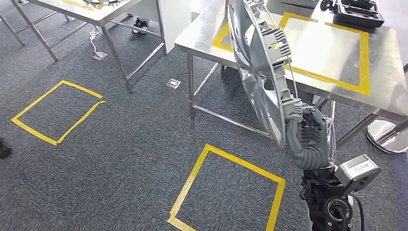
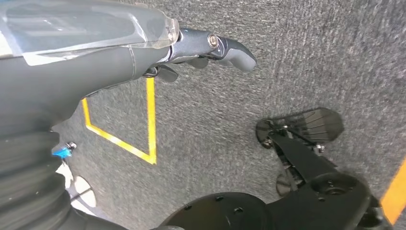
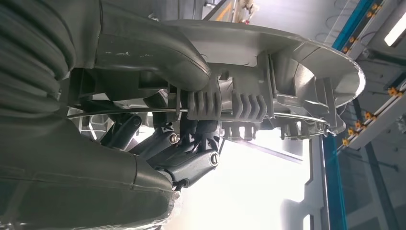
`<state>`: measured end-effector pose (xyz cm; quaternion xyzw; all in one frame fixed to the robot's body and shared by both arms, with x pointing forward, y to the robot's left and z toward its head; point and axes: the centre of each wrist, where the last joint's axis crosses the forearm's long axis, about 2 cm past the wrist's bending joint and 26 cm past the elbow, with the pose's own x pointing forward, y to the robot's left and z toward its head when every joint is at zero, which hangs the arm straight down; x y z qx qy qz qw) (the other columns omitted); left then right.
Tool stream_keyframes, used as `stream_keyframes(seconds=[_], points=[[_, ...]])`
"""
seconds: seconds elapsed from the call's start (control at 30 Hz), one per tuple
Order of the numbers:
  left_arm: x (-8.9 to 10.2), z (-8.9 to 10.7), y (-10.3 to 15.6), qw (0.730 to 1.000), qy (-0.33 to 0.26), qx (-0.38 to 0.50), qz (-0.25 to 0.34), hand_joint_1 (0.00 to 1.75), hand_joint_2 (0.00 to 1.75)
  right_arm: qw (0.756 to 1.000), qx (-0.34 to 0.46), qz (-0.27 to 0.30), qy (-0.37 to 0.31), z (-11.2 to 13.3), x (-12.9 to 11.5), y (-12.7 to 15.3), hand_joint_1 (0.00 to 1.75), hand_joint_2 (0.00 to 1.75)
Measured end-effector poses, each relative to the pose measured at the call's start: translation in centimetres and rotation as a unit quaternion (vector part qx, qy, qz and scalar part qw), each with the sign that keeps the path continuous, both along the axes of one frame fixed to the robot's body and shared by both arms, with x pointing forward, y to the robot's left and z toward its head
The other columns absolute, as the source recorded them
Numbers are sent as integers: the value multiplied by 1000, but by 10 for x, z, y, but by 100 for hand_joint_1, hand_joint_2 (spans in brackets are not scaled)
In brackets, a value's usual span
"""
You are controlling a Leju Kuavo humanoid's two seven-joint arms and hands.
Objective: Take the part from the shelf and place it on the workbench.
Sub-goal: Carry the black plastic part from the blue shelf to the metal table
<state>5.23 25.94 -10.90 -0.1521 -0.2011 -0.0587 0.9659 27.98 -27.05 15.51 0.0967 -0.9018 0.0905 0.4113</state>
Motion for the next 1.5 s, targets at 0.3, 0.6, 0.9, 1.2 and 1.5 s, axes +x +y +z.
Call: stream_keyframes(seconds=[0.3, 0.6, 0.9, 1.2, 1.5], points=[[1, 0, 0, 1000, -1, -1, 1, 0, 175, 1000, -2, 0, 2, -1, 2, -1, 175, 175], [-1, 0, -1, 1000, 6, 0, -4, 0, 175, 1000, -1, -1, 0, 2, 4, -1, 175, 175], [2, 0, -1, 1000, 2, 6, -5, 0, 175, 1000, -4, -1, 0, 1, 4, -4, 175, 175], [0, 0, -2, 1000, 10, 5, -9, 0, 175, 1000, -7, -5, 10, -6, -4, -8, 175, 175], [1, 0, -4, 1000, 0, 4, -9, 0, 175, 999, 0, -43, -2, -7, -7, -13, 175, 175]])
